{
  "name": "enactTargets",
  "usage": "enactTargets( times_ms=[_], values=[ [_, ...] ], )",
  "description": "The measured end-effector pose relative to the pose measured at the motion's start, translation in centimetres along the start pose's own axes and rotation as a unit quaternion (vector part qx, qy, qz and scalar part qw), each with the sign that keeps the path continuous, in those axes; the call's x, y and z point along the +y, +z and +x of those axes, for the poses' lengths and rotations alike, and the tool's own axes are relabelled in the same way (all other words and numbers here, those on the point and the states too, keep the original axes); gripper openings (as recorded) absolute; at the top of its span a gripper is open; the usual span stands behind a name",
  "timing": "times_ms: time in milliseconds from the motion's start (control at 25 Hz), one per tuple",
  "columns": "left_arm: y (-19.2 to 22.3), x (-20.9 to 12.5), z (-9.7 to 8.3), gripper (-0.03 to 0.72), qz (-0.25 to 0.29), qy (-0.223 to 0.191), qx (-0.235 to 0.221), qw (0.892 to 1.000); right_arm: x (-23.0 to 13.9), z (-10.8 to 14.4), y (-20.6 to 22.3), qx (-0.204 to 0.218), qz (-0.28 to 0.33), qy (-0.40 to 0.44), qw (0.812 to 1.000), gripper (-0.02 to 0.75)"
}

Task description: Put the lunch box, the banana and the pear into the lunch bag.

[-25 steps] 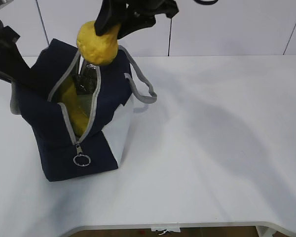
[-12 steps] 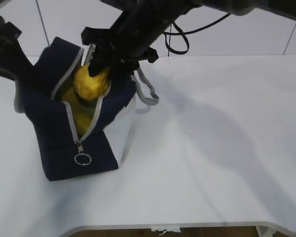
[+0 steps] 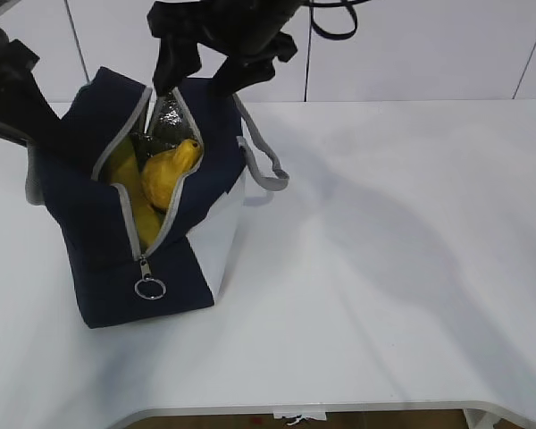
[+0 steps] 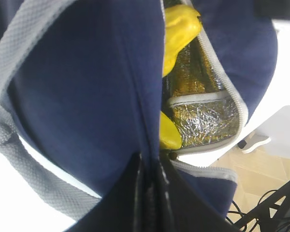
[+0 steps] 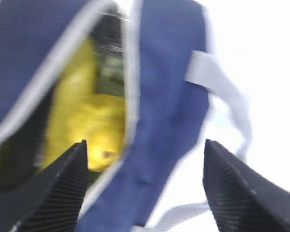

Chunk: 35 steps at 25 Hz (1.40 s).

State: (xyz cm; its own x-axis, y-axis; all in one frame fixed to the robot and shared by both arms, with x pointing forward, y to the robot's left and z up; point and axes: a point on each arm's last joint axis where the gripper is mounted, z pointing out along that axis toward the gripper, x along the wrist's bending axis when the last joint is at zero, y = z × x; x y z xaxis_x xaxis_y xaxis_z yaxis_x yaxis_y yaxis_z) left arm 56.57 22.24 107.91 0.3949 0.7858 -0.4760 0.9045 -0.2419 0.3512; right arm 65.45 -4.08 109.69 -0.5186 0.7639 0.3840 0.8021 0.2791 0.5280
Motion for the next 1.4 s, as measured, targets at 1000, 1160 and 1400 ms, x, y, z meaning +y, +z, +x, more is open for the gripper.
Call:
enactTargets(
  times_ms=[1000,1160,1400],
  values=[
    [0.0,0.5,-1.0,0.006,-0.026,-0.022,-0.054,0.998,-1.1,-3.1,2.7,-0.106,0.069,0.006,0.992,0.02],
    [0.2,1.1,-2.6,0.006,-0.051,-0.038,-0.115,0.991,-0.9,-3.2,2.0,-0.125,0.064,-0.006,0.99,0.004],
    [1.7,1.7,-5.9,0.006,-0.068,-0.022,-0.149,0.986,-0.5,-1.8,-2.8,-0.154,0.034,-0.017,0.987,0.003]
  ],
)
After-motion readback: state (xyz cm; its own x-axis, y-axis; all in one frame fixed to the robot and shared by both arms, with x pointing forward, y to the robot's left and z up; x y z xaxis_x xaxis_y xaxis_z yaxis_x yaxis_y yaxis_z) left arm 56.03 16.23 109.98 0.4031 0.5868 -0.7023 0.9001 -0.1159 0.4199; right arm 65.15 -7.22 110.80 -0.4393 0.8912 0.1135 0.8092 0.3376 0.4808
